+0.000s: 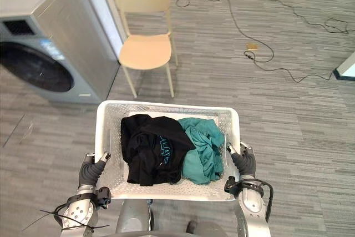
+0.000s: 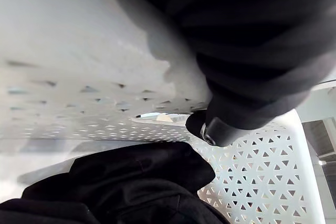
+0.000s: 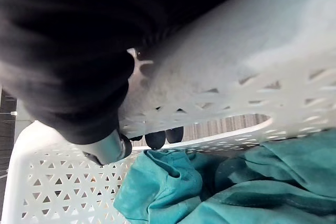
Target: Pick up the laundry basket with both hands and put the clothes into the washing machine.
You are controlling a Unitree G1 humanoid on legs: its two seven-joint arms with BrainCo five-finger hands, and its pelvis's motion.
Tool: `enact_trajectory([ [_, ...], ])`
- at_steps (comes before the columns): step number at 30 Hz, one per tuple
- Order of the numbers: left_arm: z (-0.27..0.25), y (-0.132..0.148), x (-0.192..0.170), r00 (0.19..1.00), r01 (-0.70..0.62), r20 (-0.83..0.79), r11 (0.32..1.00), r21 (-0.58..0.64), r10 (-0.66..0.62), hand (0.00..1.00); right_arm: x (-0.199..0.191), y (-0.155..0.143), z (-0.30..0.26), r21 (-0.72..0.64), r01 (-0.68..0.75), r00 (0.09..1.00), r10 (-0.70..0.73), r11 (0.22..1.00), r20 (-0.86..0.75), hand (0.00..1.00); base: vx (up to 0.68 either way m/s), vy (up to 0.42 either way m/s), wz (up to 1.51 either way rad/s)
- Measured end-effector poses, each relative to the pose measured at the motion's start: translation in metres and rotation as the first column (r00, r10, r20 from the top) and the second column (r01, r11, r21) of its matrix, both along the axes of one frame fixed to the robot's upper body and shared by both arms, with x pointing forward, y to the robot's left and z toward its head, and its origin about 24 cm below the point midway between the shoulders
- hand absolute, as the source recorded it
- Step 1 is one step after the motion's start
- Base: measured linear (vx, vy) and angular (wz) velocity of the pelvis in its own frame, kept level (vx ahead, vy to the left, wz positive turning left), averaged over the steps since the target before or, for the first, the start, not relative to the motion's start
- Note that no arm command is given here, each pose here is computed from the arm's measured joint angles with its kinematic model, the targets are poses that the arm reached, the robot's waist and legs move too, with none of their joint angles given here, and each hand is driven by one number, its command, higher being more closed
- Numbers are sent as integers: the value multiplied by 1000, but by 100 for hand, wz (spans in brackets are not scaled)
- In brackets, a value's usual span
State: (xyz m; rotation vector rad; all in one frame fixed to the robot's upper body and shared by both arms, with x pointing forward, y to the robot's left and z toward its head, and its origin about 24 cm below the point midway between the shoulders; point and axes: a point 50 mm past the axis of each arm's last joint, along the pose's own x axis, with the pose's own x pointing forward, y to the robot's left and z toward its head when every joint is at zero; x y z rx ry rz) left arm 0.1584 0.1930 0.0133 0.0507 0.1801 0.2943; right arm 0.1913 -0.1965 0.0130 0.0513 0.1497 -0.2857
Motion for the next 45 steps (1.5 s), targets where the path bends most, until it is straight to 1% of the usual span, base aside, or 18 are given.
enact_trajectory([
  [2, 0, -3, 1, 1000, -6, 4, 1000, -15, 6, 100, 7, -1, -4, -1, -1, 1000, 1, 1000, -3, 100, 690, 298, -49],
  [3, -2, 2, -1, 1000, -17, -11, 1000, 2, 17, 100, 8, 3, -16, 29, 0, 999, 2, 1000, -47, 100, 689, 303, -30],
  [6, -5, 4, -5, 999, -20, -41, 1000, 14, 21, 100, 9, 4, -22, 35, -7, 997, 9, 999, -71, 100, 817, 310, 36],
  [9, -5, 6, -4, 999, -7, -54, 999, 35, 9, 100, 2, 7, -29, 67, 6, 995, 0, 998, -98, 100, 646, 173, 44],
  [11, -5, 5, -4, 999, 3, -54, 999, 38, -1, 100, -6, 7, -28, 65, 9, 995, -3, 998, -97, 100, 629, 6, 38],
  [15, 1, 5, -2, 1000, 12, -26, 998, 54, -11, 100, -10, 5, -19, 57, 16, 998, -13, 998, -60, 100, 469, -133, 75],
  [18, -4, 6, -6, 998, 4, -55, 999, 53, -1, 100, -16, 8, -24, 61, 8, 996, -2, 998, -89, 100, 499, -263, 51],
  [19, -10, 3, -8, 997, -2, -81, 999, 33, 5, 100, -17, 4, -27, 46, 2, 994, 3, 999, -110, 100, 521, -251, 50],
  [22, -12, -2, -9, 996, -10, -90, 1000, 9, 10, 100, -17, -1, -26, 33, 2, 994, 2, 999, -113, 100, 516, -253, 47],
  [25, -16, -1, -14, 993, -9, -119, 1000, 26, 12, 100, -27, 0, -31, 47, 19, 989, -12, 999, -146, 100, 383, -143, 20],
  [29, -7, -1, -12, 998, -13, -68, 999, 33, 16, 100, -26, 0, -17, 41, 21, 996, -18, 999, -87, 100, 326, -7, -5],
  [35, -3, 1, -14, 998, -34, -54, 999, 41, 36, 100, -24, 3, -15, 43, 10, 998, -7, 999, -68, 100, 247, 290, -18],
  [37, 1, 7, -14, 998, -55, -40, 997, 61, 57, 100, -19, 9, -15, 61, -5, 998, 9, 998, -61, 100, 203, 496, -23],
  [38, 4, 17, -14, 996, -84, -31, 992, 97, 87, 100, -17, 18, -14, 92, -15, 998, 20, 996, -51, 100, 94, 368, -15],
  [40, 8, 25, -15, 994, -108, -16, 987, 122, 111, 100, -13, 27, -12, 113, -39, 999, 43, 993, -31, 100, 67, 390, -32],
  [42, 14, 25, -14, 994, -111, 12, 985, 129, 110, 100, -8, 30, -9, 126, -43, 999, 45, 991, -12, 100, 22, 377, -22],
  [45, 17, 18, -8, 997, -72, 34, 990, 118, 68, 100, -10, 22, -5, 113, -10, 1000, 10, 994, 1, 100, -20, 339, -16],
])
